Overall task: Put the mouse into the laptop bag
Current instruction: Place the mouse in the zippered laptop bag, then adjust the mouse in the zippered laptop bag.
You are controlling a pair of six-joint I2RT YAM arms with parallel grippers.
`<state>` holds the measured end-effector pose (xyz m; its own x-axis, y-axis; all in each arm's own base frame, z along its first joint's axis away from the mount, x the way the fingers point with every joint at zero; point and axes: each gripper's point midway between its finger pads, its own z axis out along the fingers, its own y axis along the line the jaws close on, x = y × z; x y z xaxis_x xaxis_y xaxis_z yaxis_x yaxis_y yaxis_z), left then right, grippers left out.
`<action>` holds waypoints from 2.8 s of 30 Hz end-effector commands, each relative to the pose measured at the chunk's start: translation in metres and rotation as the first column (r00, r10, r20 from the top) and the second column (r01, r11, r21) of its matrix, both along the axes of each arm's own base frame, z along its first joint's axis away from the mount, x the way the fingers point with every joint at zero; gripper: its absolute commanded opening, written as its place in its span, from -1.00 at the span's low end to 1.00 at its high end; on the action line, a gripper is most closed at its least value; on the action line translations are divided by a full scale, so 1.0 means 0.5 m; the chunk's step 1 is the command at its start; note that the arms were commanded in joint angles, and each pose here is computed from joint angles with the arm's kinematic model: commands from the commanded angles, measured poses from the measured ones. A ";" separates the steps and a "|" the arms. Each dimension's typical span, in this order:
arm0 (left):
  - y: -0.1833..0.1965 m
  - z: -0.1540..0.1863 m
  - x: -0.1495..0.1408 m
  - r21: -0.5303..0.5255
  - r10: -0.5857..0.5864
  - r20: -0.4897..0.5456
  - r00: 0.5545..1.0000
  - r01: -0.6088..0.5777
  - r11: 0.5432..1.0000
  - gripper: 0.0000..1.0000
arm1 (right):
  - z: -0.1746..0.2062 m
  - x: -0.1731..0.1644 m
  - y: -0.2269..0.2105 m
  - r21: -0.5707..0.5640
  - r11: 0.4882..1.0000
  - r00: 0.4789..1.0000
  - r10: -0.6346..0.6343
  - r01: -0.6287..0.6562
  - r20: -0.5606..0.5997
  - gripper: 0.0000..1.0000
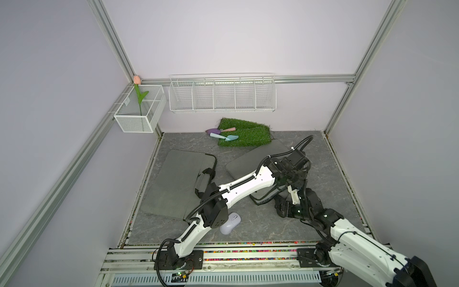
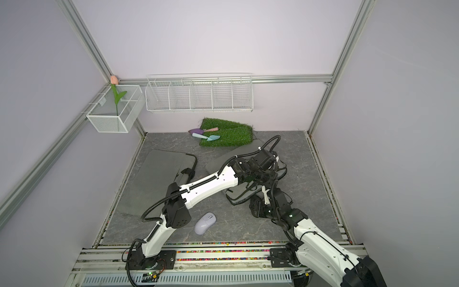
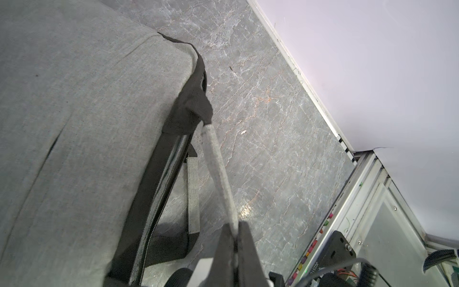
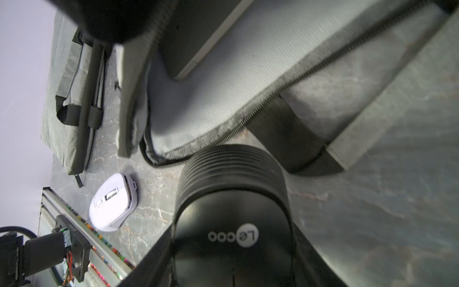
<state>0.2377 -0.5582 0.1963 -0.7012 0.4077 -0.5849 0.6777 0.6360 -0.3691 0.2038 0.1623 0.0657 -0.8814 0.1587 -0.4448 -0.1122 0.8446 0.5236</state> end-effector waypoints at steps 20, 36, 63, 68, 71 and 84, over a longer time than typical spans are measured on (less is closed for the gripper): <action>-0.043 0.166 -0.030 -0.276 -0.035 -0.039 0.999 0.023 0.961 -1.00 | 0.021 0.110 0.042 0.118 0.972 0.979 -0.206 0.204 0.009 -0.11; -0.055 0.168 -0.033 -0.323 -0.043 -0.089 0.995 0.013 0.946 -1.00 | -0.008 0.149 0.071 0.169 0.948 0.963 -0.263 0.269 -0.059 0.07; -0.011 0.160 0.018 -0.293 0.060 -0.057 0.997 -0.074 0.953 -1.00 | 0.012 0.120 0.013 0.128 0.960 0.966 -0.256 0.250 0.033 0.45; -0.010 0.155 0.018 -0.290 0.057 -0.059 0.997 -0.072 0.954 -1.00 | 0.000 0.095 -0.032 0.082 0.955 0.957 -0.289 0.285 0.037 0.49; -0.011 0.151 0.018 -0.289 0.057 -0.062 0.996 -0.073 0.955 -1.00 | -0.002 0.088 -0.070 0.049 0.941 0.941 -0.336 0.334 0.039 0.43; -0.019 0.159 0.014 -0.318 0.046 -0.081 0.996 -0.069 0.945 -1.00 | -0.032 0.109 -0.065 0.065 0.945 0.946 -0.323 0.322 0.008 -0.40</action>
